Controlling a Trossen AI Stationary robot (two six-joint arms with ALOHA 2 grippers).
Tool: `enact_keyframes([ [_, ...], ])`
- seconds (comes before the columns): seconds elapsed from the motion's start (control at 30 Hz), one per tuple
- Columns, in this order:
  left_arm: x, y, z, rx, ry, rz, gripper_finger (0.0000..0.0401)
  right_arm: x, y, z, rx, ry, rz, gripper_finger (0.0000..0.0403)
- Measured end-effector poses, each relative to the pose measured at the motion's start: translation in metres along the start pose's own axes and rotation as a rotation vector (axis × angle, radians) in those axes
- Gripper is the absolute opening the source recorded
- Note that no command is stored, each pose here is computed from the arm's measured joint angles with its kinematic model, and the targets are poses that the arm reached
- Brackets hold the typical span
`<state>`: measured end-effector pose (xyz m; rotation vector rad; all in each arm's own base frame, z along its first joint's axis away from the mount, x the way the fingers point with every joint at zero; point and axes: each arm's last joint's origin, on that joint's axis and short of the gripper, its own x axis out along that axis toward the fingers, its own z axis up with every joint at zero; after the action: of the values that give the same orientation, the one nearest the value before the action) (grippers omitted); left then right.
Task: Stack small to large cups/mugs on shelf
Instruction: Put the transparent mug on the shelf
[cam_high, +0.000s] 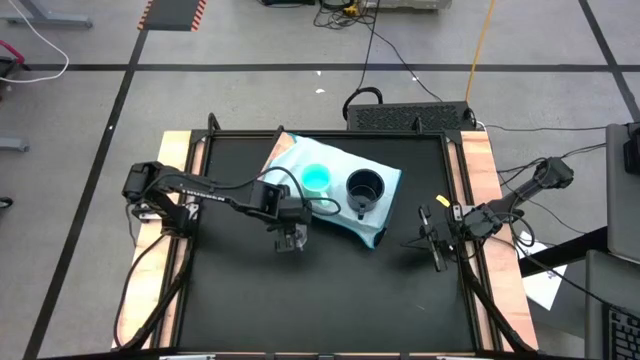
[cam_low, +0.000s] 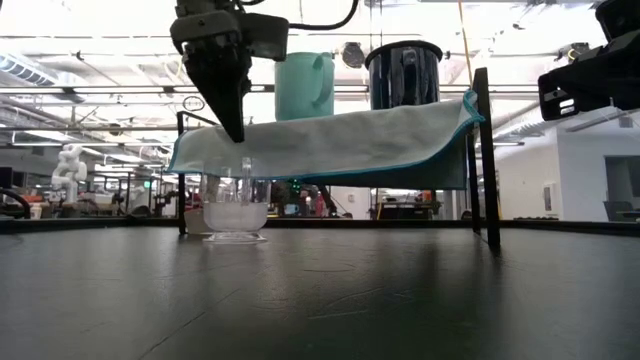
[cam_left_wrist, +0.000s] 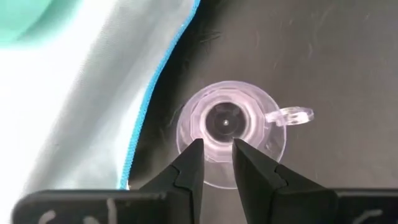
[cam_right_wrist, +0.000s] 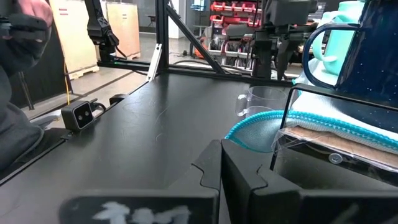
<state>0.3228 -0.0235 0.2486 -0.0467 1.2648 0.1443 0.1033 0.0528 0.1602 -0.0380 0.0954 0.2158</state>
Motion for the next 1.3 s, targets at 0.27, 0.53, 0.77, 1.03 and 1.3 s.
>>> enact_keyframes([
  [0.27, 0.007, 0.001, -0.006, 0.001, 0.023, 0.044, 0.0086, 0.000, 0.000, 0.000, 0.000, 0.000, 0.000, 0.0000],
  [0.53, 0.014, 0.003, -0.011, 0.003, 0.031, 0.078, 0.0086, 0.000, 0.000, 0.000, 0.001, 0.000, 0.000, 0.0000],
  [0.77, 0.019, 0.003, -0.014, 0.006, 0.038, 0.086, 0.0086, 0.000, 0.000, 0.001, 0.004, -0.011, 0.000, 0.0000],
  [1.03, 0.019, 0.004, -0.013, 0.009, 0.030, 0.086, 0.0086, 0.000, 0.000, 0.002, 0.006, -0.016, 0.000, 0.0000],
  [1.3, 0.021, 0.014, -0.010, -0.024, 0.019, 0.083, 0.0086, 0.000, 0.000, 0.002, 0.005, -0.015, 0.000, 0.0000],
])
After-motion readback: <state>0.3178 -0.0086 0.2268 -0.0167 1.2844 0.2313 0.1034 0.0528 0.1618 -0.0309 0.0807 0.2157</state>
